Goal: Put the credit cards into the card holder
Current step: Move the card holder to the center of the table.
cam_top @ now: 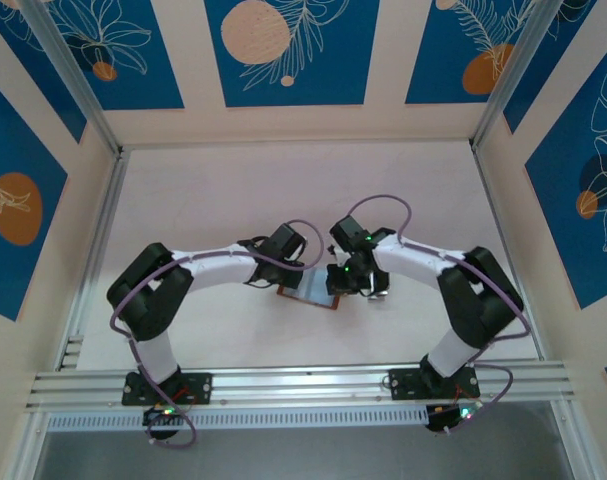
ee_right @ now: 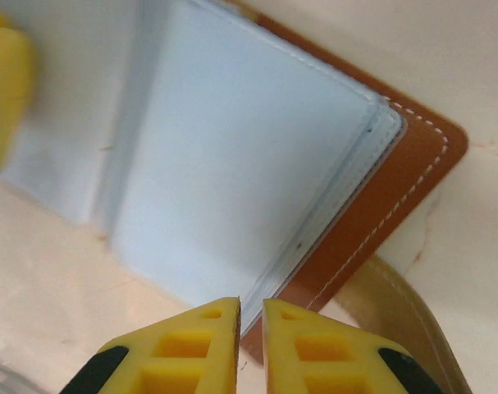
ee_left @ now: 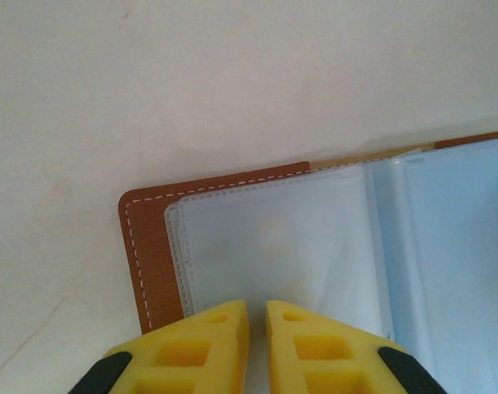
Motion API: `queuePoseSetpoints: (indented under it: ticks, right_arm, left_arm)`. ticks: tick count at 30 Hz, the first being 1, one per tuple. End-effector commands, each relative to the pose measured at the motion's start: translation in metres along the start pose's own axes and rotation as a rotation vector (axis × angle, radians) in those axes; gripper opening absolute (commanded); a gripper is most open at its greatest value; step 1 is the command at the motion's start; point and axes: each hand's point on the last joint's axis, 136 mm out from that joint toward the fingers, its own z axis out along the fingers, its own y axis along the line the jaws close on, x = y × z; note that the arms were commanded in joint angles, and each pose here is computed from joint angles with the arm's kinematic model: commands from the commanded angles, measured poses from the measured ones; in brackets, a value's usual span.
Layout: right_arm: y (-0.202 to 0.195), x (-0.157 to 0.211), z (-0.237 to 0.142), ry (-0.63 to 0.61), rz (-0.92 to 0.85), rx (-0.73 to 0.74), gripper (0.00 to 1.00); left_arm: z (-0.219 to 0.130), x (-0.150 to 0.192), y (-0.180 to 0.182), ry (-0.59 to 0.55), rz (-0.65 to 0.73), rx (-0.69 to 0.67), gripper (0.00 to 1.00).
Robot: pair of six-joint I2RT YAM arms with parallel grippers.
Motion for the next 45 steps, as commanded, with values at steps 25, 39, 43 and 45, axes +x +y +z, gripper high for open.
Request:
queuePoseSetpoints:
  ticks: [25,39,43,45]
  right_arm:
    - [-0.123,-0.027,-0.076,-0.337,0.561,-0.103,0.24]
    - [-0.129,-0.026,-0.069,-0.324,0.57,-0.105,0.18]
    - [-0.132,-0.025,-0.069,-0.329,0.576,-0.092,0.18]
    - [-0.134,-0.026,-0.068,-0.327,0.578,-0.087,0.18]
  left_arm:
    - [0.016,0.043,0.015,0.136,-0.035,-0.053,0.13]
    - [0.016,0.045,0.015,0.142,-0.038,-0.051,0.13]
    - [0.016,0.045,0.015,0.141,-0.04,-0.052,0.13]
    - [0.016,0.045,0.015,0.143,-0.041,-0.051,0.13]
